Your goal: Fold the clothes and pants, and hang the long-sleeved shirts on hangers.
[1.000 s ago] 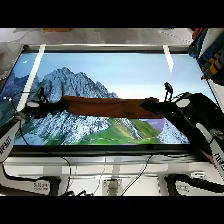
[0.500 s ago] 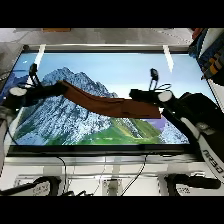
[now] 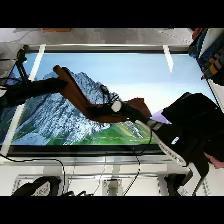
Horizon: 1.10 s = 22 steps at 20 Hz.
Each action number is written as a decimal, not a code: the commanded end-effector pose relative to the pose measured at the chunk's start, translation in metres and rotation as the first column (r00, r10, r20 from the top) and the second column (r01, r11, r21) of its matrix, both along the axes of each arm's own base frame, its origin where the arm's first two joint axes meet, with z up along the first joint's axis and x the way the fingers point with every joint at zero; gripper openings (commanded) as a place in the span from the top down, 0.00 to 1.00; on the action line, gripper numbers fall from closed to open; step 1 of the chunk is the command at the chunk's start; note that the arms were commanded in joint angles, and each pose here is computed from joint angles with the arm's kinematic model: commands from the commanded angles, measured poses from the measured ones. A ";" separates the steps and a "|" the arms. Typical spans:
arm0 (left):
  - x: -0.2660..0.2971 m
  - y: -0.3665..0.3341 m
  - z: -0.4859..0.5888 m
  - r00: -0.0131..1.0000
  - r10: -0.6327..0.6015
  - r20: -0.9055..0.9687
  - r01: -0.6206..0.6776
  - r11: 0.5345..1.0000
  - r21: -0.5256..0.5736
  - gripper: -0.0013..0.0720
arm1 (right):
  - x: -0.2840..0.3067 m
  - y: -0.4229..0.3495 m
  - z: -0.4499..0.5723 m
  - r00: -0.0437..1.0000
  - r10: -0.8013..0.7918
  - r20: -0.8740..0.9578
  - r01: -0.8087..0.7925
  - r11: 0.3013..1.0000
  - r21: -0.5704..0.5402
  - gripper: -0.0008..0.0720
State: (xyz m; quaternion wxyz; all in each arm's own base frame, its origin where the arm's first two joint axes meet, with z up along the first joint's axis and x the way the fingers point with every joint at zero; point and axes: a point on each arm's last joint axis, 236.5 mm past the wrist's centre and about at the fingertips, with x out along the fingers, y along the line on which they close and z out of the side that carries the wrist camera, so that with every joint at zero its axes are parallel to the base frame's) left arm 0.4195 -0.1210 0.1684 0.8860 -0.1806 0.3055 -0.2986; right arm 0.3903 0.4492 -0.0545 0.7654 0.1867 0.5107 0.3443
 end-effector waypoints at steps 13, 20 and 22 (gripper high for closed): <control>-0.021 -0.265 -0.077 0.994 -0.109 -0.016 0.107 0.987 -0.120 0.95 | 0.076 -0.358 0.046 0.978 -0.194 -0.080 0.137 0.879 -0.457 0.98; -0.049 -0.312 -0.124 0.984 -0.165 0.059 0.163 0.986 0.039 0.00 | 0.032 -0.437 0.022 0.932 -0.243 -0.267 0.099 0.883 -0.459 0.98; -0.036 -0.298 -0.111 0.986 -0.143 0.091 0.139 0.989 0.044 0.00 | 0.013 -0.413 0.017 0.942 -0.079 -0.327 -0.023 0.955 -0.295 0.98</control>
